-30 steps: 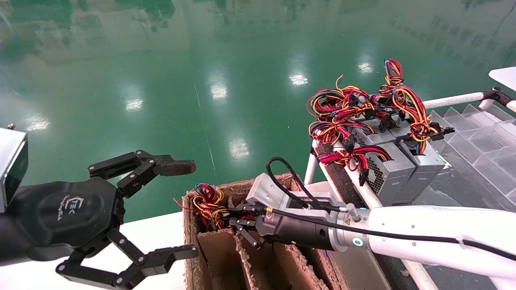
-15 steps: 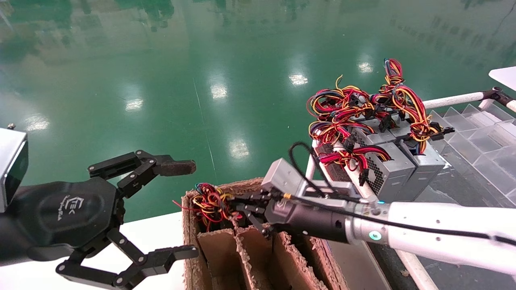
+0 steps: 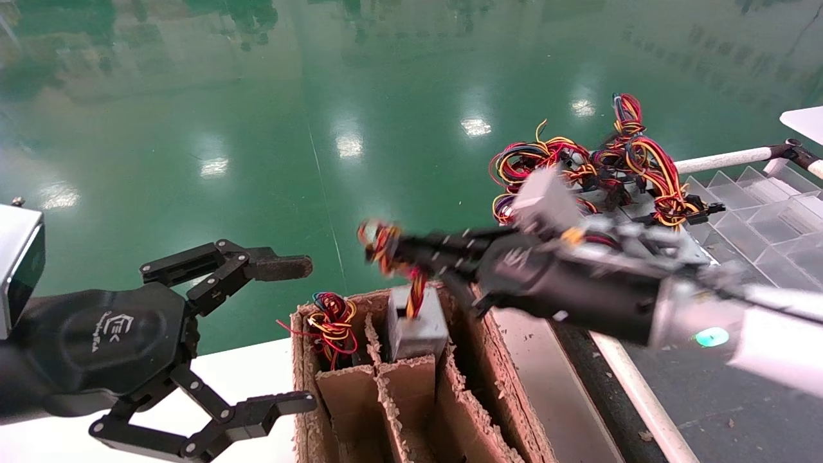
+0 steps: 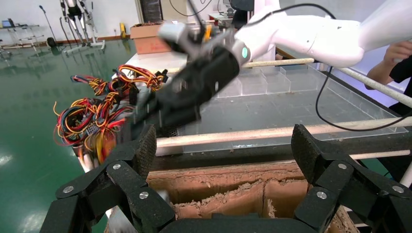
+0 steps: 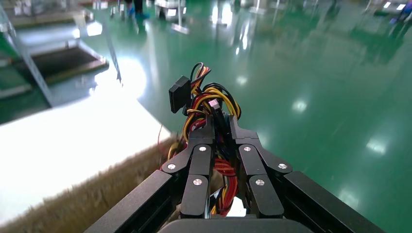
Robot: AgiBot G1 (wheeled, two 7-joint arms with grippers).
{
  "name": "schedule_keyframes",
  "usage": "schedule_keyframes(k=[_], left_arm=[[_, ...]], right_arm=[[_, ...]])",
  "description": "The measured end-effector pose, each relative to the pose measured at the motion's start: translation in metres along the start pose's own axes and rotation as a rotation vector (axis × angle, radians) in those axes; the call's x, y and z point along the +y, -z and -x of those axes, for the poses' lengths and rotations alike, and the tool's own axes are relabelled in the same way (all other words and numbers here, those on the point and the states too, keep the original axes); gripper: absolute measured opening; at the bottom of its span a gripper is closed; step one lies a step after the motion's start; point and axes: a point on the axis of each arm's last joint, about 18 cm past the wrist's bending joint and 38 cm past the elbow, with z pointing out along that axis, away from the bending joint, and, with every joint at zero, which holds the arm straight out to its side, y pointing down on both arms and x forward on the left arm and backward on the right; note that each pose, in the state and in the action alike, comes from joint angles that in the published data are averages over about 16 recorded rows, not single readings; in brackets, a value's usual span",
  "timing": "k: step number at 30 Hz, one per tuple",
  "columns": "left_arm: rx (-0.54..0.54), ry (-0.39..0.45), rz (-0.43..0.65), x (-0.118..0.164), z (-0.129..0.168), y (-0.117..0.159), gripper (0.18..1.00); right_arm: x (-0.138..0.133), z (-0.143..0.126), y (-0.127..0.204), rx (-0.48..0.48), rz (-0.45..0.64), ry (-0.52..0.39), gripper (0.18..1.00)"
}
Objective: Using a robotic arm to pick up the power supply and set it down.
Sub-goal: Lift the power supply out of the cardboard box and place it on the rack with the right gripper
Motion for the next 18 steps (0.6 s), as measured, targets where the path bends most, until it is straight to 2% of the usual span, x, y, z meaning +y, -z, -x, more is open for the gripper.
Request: schedule_keyframes(k=[9,18], left_arm=[[0.0,0.0,0.0,0.0,0.0,0.0,1.001],[0.0,0.0,0.0,0.0,0.0,0.0,1.001]], right_arm=[[-0.054,-0.029,0.067,0.074,-0.191,-0.025,0.24],[-0.099,-0.062,0.143,0.181,-0.342,0.013,0.237]])
